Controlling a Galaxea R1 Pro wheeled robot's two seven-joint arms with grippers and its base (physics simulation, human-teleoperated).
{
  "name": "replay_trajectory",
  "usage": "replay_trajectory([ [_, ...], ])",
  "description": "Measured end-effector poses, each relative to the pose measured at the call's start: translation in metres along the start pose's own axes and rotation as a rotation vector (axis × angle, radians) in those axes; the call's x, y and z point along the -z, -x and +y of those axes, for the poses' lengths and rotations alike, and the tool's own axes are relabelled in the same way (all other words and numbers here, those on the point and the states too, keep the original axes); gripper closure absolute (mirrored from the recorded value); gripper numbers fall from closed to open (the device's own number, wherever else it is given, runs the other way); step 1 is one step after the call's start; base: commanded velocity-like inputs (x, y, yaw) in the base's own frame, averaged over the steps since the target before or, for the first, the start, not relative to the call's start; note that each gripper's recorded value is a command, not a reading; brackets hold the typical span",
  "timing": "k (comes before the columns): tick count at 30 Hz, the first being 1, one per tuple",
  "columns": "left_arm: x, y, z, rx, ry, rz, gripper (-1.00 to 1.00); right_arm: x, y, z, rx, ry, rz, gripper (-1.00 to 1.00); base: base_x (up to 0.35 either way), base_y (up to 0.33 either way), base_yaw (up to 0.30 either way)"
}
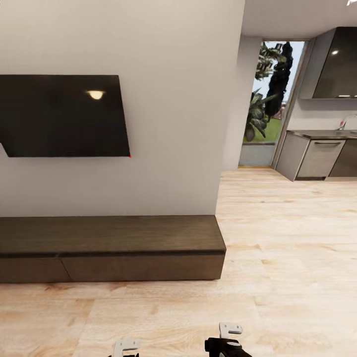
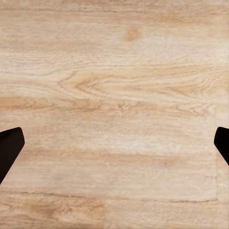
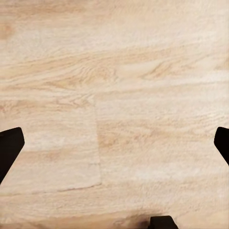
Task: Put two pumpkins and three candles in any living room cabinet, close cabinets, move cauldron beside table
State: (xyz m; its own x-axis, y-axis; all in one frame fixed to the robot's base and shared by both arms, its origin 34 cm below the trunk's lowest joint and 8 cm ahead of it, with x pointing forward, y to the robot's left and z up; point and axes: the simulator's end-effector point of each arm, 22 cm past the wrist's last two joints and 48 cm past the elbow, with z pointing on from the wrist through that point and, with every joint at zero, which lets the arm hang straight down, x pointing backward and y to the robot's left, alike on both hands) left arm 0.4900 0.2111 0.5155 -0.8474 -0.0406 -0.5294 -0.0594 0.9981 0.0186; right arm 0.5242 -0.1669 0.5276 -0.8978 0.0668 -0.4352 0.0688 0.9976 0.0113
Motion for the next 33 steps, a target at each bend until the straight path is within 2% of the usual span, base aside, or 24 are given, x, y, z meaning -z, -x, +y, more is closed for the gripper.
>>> replay_trajectory([
  [6, 0.0, 0.0, 0.001, 0.0, 0.0, 0.0, -1.0, 0.0, 0.003, -0.001, -0.004, -0.001, -0.01, -1.0, 0.0, 0.0, 0.0],
  [12, -0.001, 0.003, 0.001, 0.0, -0.016, 0.0, -1.0, 0.001, 0.027, -0.005, -0.037, 0.004, -0.121, -1.0, 0.0, 0.0, 0.0],
  [15, -0.001, 0.004, -0.012, -0.002, -0.084, 0.016, -1.0, 0.002, 0.033, 0.008, -0.075, 0.067, -0.144, -1.0, 0.0, 0.0, 0.0],
  [17, 0.0, 0.009, -0.017, -0.009, -0.132, 0.038, -1.0, 0.003, 0.035, 0.021, -0.122, 0.132, -0.147, -1.0, 0.0, 0.0, 0.0],
  [19, 0.004, 0.031, -0.018, -0.015, -0.199, 0.088, -1.0, 0.007, 0.038, 0.039, -0.2, 0.218, -0.148, -1.0, 0.0, 0.0, 0.0],
  [21, 0.02, 0.062, -0.019, -0.018, -0.275, 0.16, -1.0, 0.011, 0.043, 0.053, -0.27, 0.294, -0.155, -1.0, 0.0, 0.0, 0.0],
  [24, 0.055, 0.103, -0.012, -0.026, -0.356, 0.232, -1.0, 0.015, 0.047, 0.061, -0.312, 0.34, -0.162, -1.0, 0.0, 0.0, 0.0],
  [25, 0.07, 0.124, -0.011, -0.022, -0.388, 0.224, -1.0, 0.015, 0.048, 0.063, -0.321, 0.347, -0.164, -1.0, 0.0, 0.0, 0.0],
  [28, 0.11, 0.18, -0.019, -0.005, -0.486, 0.132, -1.0, 0.016, 0.05, 0.065, -0.339, 0.354, -0.164, -1.0, 0.0, 0.0, 0.0],
  [30, 0.124, 0.196, -0.026, 0.002, -0.529, 0.102, -1.0, 0.016, 0.05, 0.066, -0.348, 0.359, -0.161, -1.0, 0.0, 0.0, 0.0],
  [33, 0.13, 0.202, -0.032, 0.0, -0.547, 0.09, -1.0, 0.017, 0.054, 0.067, -0.365, 0.365, -0.169, -1.0, 0.0, 0.0, 0.0],
])
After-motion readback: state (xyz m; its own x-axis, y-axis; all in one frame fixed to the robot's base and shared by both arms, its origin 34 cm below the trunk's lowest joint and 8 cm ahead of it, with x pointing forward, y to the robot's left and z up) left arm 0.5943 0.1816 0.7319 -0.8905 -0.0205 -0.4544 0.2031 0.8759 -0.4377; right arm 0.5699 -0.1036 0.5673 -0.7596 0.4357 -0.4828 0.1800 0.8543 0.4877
